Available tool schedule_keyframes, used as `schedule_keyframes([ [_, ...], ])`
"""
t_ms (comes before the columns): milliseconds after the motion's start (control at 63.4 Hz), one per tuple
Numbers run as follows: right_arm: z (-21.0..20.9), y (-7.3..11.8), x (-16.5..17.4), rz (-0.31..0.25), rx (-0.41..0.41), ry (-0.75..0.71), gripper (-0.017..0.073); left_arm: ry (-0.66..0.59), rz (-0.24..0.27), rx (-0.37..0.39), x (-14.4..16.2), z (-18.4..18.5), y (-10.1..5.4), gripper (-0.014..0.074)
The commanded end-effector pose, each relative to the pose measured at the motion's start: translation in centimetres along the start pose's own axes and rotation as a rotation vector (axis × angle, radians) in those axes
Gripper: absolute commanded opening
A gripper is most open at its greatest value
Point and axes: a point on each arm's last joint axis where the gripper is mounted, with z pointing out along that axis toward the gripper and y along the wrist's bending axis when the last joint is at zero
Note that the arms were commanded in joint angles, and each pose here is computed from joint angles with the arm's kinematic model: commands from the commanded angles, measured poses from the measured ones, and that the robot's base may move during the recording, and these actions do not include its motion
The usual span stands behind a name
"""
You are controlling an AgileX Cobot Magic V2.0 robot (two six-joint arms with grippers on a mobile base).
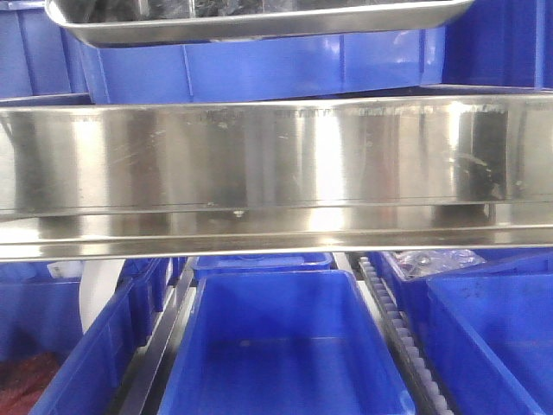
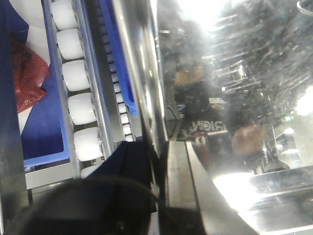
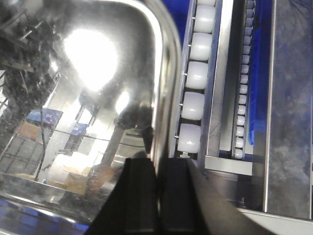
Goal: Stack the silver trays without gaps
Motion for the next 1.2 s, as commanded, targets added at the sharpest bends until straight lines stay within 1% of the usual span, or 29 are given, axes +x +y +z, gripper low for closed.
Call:
schedule_keyframes([
  [0,-2.36,-0.19,-0.46,-0.017,-0.029,-0.101,0.0058,-0.029,0.032,0.001,0.29,-2.16,0.21,-0.0042],
  [1184,-2.36,-0.19,-0.46,-0.017,-0.029,-0.101,0.0058,-0.029,0.032,0.001,0.29,-2.16,0.21,-0.0042],
])
